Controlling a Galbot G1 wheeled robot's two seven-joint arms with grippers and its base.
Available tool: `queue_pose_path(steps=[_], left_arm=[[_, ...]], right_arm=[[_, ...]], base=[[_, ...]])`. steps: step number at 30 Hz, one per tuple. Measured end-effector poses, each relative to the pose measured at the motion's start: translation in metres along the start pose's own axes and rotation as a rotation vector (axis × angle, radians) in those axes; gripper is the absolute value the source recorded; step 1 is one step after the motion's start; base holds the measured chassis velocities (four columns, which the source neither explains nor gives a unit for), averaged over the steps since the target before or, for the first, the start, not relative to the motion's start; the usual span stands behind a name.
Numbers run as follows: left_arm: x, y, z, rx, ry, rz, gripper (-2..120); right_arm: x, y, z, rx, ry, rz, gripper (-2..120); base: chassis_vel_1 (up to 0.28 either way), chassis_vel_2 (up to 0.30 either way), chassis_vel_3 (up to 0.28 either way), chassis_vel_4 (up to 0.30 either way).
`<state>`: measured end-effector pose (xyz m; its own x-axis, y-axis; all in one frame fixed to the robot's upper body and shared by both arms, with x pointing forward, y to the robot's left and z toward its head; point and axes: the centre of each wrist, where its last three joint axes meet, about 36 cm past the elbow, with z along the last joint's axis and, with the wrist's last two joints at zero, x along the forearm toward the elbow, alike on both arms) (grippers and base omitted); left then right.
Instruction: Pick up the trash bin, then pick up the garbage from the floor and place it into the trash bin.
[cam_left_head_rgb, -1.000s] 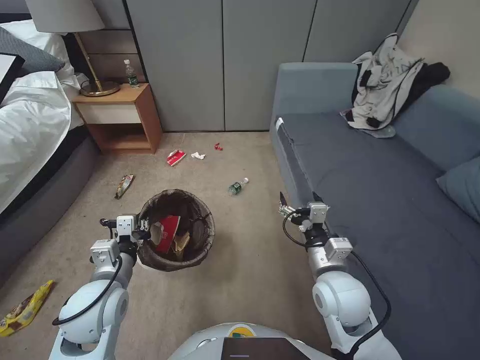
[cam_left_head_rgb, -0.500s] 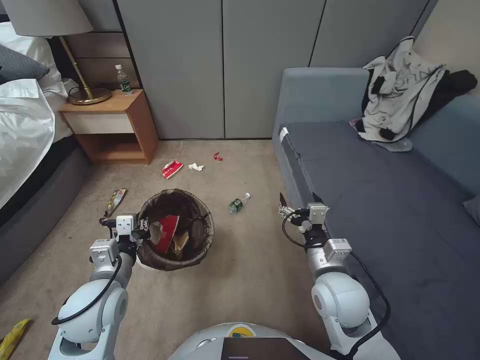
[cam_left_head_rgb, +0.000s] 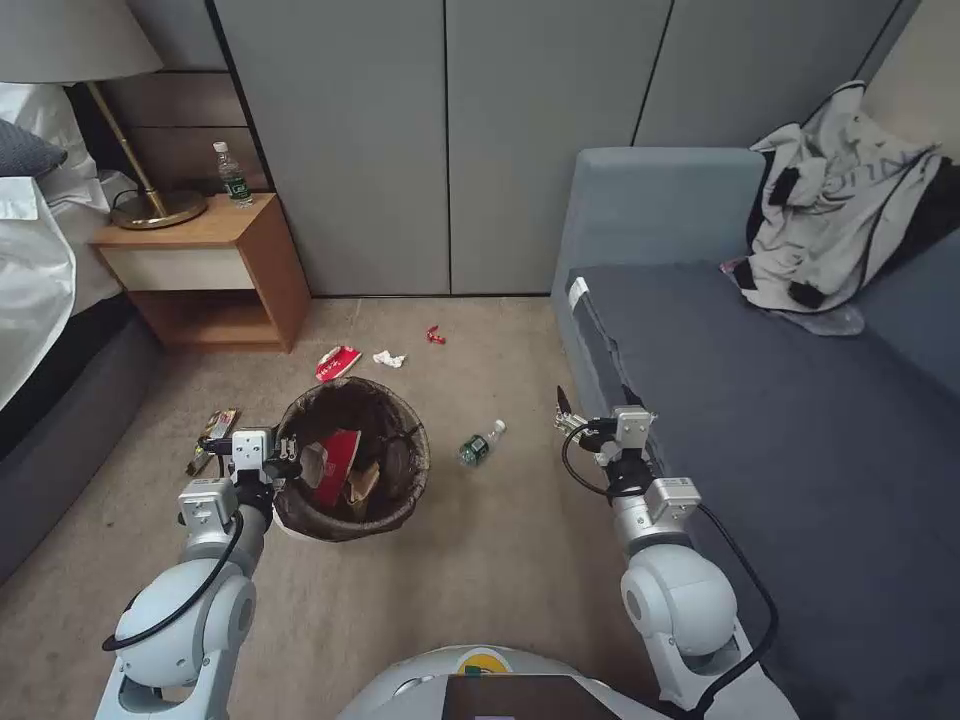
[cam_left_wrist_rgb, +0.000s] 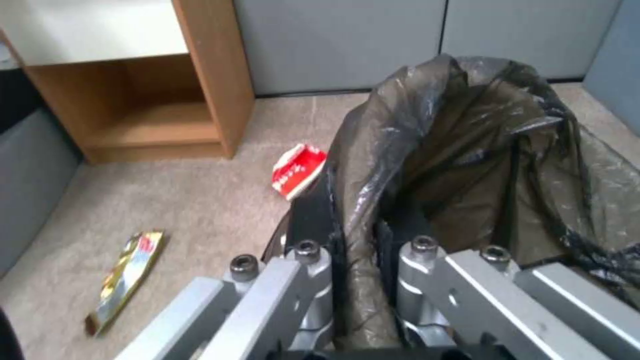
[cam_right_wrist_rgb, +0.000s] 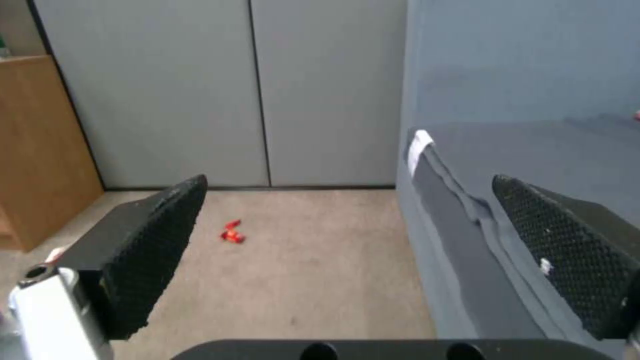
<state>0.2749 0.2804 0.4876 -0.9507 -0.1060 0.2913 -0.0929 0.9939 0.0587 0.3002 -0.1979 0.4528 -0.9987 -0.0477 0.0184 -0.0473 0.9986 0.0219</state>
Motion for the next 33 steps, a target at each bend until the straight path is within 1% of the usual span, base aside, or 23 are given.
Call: queue_pose_path(steps=[6, 13, 17, 19, 20, 22, 24, 25, 29, 30, 33], left_arm=[[0.001, 0.0, 0.0, 0.0, -0.001, 0.001, 7], [0.001, 0.0, -0.001, -0.001, -0.003, 0.001, 7], [0.002, 0.0, -0.002, -0.001, -0.004, 0.0, 7], [0.002, 0.0, -0.002, 0.001, -0.006, 0.0, 7], [0.003, 0.0, -0.003, 0.003, -0.007, -0.001, 7], [0.003, 0.0, -0.003, 0.003, -0.007, -0.002, 7], [0.005, 0.001, -0.004, 0.001, -0.005, -0.008, 7], [0.005, 0.001, -0.004, 0.001, -0.005, -0.008, 7], [0.008, 0.004, -0.004, -0.002, 0.0, -0.016, 7], [0.008, 0.004, -0.004, -0.002, 0.0, -0.016, 7], [0.01, 0.006, -0.003, -0.003, 0.003, -0.016, 7]], right_arm=[[0.0, 0.001, 0.0, -0.001, 0.0, -0.003, 100], [0.0, 0.003, 0.0, -0.001, 0.0, -0.007, 100], [0.0, 0.006, 0.0, -0.003, 0.0, -0.011, 100], [-0.002, 0.013, 0.001, -0.008, 0.007, -0.021, 100], [-0.005, 0.019, 0.002, -0.013, 0.025, -0.029, 100], [-0.006, 0.021, 0.003, -0.017, 0.038, -0.031, 100], [-0.011, 0.03, 0.006, -0.026, 0.087, -0.038, 100], [-0.011, 0.03, 0.006, -0.026, 0.087, -0.038, 100], [-0.018, 0.042, 0.016, -0.056, 0.181, -0.05, 100], [-0.018, 0.042, 0.016, -0.056, 0.181, -0.05, 100], [-0.025, 0.05, 0.029, -0.09, 0.265, -0.063, 100]], base=[[-0.208, 0.192, 0.193, -0.2], [-0.143, 0.151, 0.141, -0.147], [-0.121, 0.118, 0.135, -0.117], [-0.101, 0.122, 0.105, -0.073], [-0.074, 0.068, 0.064, -0.073], [-0.053, 0.068, 0.064, -0.051], [0.0, 0.0, 0.0, 0.0], [0.0, 0.0, 0.0, 0.0], [0.0, 0.0, 0.0, 0.0], [0.0, 0.0, 0.0, 0.0], [0.0, 0.0, 0.0, 0.0]])
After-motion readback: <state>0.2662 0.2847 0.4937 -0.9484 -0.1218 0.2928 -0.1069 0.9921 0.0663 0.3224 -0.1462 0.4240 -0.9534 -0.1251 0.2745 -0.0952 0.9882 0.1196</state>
